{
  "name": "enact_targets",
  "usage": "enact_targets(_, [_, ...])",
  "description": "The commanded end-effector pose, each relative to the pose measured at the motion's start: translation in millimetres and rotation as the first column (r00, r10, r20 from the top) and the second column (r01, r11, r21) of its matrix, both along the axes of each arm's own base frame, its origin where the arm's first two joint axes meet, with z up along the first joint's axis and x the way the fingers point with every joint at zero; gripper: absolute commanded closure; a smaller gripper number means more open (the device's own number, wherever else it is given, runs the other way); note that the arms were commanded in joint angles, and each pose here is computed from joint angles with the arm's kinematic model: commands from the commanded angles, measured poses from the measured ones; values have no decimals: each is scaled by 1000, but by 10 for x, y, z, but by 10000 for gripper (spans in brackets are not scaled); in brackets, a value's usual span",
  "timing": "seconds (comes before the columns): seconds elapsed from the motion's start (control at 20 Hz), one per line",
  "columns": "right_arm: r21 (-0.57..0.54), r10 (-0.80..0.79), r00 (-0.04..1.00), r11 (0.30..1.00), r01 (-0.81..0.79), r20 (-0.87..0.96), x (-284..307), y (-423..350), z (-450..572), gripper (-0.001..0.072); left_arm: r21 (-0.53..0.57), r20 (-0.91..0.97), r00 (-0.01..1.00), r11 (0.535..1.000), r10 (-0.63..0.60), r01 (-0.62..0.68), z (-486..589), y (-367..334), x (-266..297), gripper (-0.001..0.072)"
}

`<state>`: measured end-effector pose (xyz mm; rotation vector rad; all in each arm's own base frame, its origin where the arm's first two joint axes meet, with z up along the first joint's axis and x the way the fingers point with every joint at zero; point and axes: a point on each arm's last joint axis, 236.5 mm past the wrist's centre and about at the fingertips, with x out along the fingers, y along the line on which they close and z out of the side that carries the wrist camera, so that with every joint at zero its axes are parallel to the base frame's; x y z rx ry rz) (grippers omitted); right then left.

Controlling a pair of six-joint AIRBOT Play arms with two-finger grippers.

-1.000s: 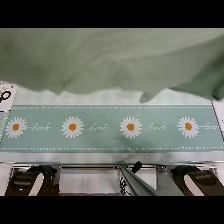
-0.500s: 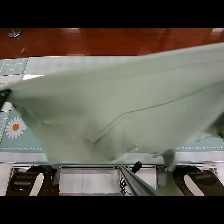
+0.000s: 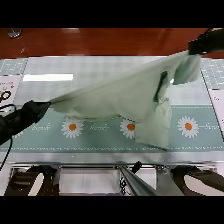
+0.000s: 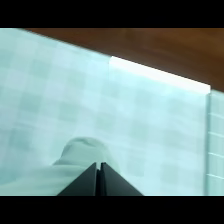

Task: Fold the shirts.

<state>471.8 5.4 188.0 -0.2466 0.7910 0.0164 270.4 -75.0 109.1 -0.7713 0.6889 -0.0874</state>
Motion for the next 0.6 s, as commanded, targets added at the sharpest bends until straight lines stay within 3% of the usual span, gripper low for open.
enact_targets(0.0, [66, -43, 995, 997, 49, -91, 498, 94, -856, 689, 10, 70, 987, 989, 144, -145, -288, 296, 559, 691])
enact_targets(0.3, [112, -76, 994, 990, 84, -77, 822, 144, -1282, 688, -14, 115, 949, 956, 293, -293, -595, 587, 1207, 691])
enact_targets(0.55, [246, -88, 983, 961, 126, -158, 791, 377, -1559, 688, 22, 14, 970, 970, 242, -242, -1031, 380, 1232, 691])
